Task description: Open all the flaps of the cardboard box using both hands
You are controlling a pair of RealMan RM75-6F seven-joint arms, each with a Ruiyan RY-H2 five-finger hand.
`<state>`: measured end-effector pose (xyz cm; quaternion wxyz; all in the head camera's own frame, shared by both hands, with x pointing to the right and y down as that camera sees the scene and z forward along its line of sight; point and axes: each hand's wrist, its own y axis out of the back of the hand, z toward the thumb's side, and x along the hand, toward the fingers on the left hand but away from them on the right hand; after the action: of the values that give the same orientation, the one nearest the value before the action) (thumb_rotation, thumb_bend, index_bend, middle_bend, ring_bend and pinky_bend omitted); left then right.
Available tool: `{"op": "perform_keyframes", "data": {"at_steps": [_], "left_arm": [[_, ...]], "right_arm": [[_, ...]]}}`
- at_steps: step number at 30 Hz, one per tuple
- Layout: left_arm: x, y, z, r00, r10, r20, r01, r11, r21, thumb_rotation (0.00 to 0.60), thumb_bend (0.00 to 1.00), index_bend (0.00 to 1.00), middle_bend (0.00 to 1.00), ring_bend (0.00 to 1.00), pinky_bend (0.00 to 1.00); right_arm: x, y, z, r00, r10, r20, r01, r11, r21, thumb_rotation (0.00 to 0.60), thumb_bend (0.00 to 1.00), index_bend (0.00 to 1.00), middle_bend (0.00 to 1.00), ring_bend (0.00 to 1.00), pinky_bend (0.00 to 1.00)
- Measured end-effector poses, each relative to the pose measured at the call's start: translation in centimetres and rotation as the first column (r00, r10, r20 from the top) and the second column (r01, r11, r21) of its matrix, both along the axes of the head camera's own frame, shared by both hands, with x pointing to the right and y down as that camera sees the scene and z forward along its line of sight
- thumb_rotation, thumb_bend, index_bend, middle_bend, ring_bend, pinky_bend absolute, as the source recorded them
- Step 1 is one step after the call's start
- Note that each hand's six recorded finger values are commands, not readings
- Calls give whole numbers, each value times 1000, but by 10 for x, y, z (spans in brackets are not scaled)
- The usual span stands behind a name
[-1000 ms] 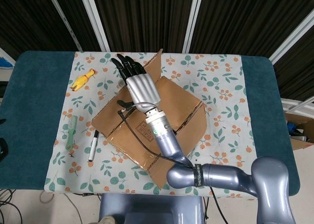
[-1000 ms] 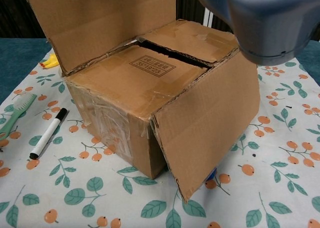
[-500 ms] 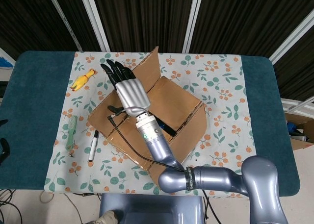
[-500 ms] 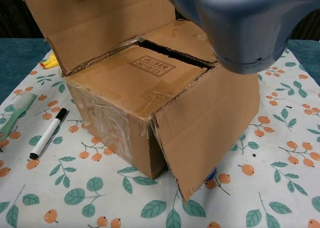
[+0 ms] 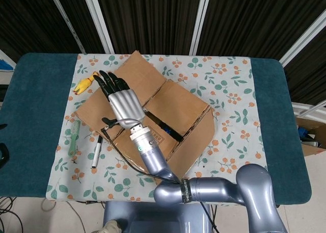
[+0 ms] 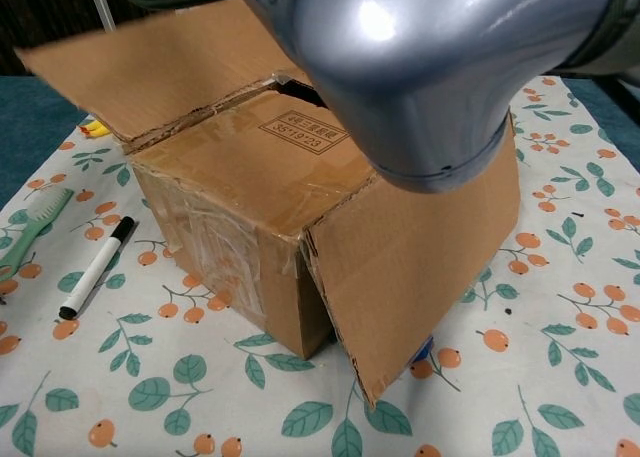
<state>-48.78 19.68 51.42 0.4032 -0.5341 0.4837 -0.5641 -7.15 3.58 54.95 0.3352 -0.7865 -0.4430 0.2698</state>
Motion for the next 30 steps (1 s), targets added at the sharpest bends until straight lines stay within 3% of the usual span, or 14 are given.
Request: {"op": "perform_keyframes", "data": {"at_steps": [7,14,23,30], "left_arm": [[0,0,1,1000,1,4,-1,1000,-8,600,644,233,93,16,0],[5,2,5,1000,26,4,-26,999,-30,600,645,227,93,15,0],[15,5,13,997,79,-10,-80,995,-67,600,645,216,95,16,0],[19,6,16,993,108,-38,-111,990,-85,600,645,213,100,16,0]], "right_arm": [[6,3,0,999,-16,-40,17,999,28,600,0,0,2,0,150],[43,-6,2,997,12,-81,-9,999,37,600,0,0,8,6,151],[123,-23,8,981,57,-183,-49,998,46,600,0,0,15,14,150],[198,-27,16,950,83,-300,-75,996,38,600,0,0,20,33,150]]}}
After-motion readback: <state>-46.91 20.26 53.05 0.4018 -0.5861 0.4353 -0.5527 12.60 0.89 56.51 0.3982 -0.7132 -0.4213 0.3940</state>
